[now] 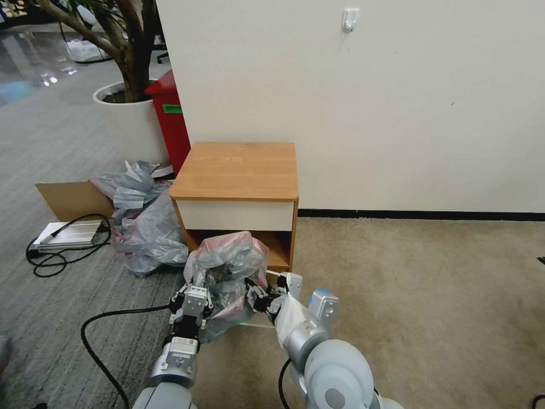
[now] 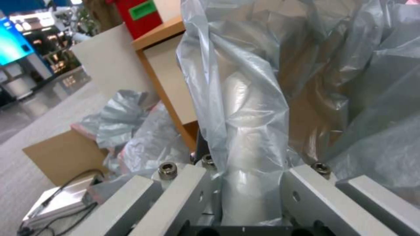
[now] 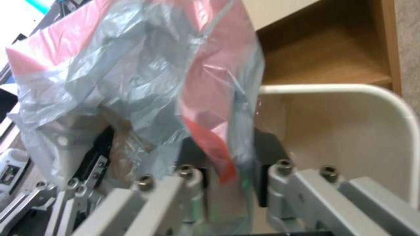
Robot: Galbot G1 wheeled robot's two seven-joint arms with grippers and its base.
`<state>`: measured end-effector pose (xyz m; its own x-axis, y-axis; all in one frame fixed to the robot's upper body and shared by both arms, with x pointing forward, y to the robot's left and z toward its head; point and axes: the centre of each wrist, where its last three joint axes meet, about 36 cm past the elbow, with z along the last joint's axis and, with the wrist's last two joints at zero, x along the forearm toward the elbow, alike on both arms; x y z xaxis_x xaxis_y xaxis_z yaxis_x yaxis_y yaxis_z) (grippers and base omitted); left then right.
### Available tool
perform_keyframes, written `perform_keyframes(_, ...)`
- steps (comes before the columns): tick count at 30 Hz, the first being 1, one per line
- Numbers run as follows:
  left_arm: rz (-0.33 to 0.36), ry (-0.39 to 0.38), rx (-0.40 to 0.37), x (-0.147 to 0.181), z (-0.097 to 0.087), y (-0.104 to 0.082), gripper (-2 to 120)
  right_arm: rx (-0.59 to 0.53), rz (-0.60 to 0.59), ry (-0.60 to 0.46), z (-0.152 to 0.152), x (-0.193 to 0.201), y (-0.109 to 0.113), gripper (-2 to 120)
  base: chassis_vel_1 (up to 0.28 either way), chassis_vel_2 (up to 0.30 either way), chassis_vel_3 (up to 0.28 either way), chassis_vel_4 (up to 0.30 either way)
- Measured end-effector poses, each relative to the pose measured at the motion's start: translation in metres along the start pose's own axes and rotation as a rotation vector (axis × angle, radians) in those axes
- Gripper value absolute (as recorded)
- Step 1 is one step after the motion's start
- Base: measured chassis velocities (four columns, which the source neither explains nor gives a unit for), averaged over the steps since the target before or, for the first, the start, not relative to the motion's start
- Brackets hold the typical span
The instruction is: Pick up the garbage bag from the table and place it over the trash can.
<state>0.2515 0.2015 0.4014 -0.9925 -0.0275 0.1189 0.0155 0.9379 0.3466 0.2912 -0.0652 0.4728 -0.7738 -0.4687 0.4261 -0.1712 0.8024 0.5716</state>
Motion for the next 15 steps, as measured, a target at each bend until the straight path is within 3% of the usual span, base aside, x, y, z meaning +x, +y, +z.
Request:
perform_keyframes(5, -0.009, 0.012, 0.048, 0.000, -0.002, 0.004, 3, 0.007, 0.009, -0.025, -0.004, -0.002, -0.008, 0, 0.000, 0.000, 0.000, 0.000)
perform_keyframes(10, -0.003, 0.036, 0.099, 0.002, -0.005, 0.007, 3, 0.018, 0.017, -0.048, -0.010, -0.003, -0.016, 0, 0.000, 0.000, 0.000, 0.000)
perform_keyframes(15, 0.010, 0.083, 0.214, 0.006, -0.014, 0.016, 3, 0.041, 0.049, -0.088, -0.021, -0.002, -0.031, 0, 0.000, 0.000, 0.000, 0.000)
